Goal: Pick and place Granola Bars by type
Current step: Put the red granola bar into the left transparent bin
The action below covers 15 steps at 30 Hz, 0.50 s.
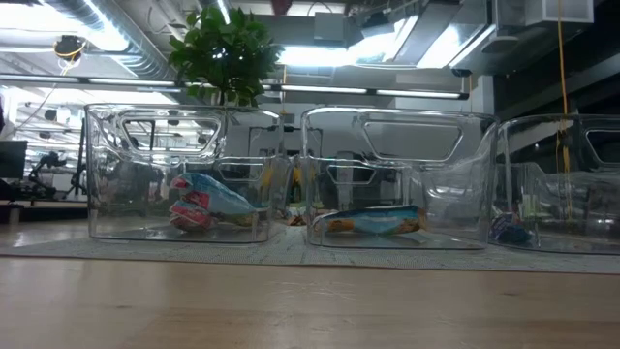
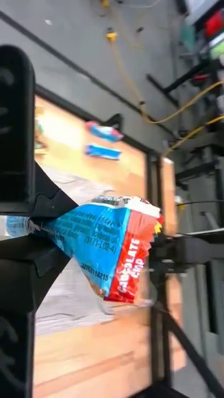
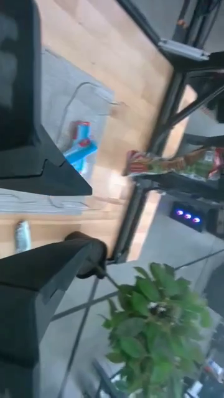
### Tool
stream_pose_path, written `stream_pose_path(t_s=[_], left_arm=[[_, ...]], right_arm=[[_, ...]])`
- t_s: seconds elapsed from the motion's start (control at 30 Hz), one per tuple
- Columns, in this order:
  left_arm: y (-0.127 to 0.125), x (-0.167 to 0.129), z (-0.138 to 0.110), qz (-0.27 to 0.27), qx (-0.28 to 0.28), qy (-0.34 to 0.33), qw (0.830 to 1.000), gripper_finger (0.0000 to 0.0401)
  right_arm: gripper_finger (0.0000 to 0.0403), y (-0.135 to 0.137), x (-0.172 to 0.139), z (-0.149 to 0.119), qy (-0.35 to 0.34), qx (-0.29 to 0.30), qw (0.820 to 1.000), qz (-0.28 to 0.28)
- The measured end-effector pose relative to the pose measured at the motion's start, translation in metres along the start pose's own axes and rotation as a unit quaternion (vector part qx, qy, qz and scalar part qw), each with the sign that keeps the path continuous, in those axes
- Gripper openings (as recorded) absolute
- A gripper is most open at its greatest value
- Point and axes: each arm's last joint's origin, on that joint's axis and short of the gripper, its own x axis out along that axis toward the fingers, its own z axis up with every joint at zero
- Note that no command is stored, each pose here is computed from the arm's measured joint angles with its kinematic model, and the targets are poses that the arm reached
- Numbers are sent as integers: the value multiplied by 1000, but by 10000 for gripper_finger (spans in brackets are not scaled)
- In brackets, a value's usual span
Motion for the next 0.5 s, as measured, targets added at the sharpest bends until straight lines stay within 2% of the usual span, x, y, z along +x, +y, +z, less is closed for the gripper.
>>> stream_pose_path(t_s=[0.5], left_arm=[[-1,4,-31,0,-20,114,993,21]], right_arm=[[129,1,0,-3,15,-2,1000,5]])
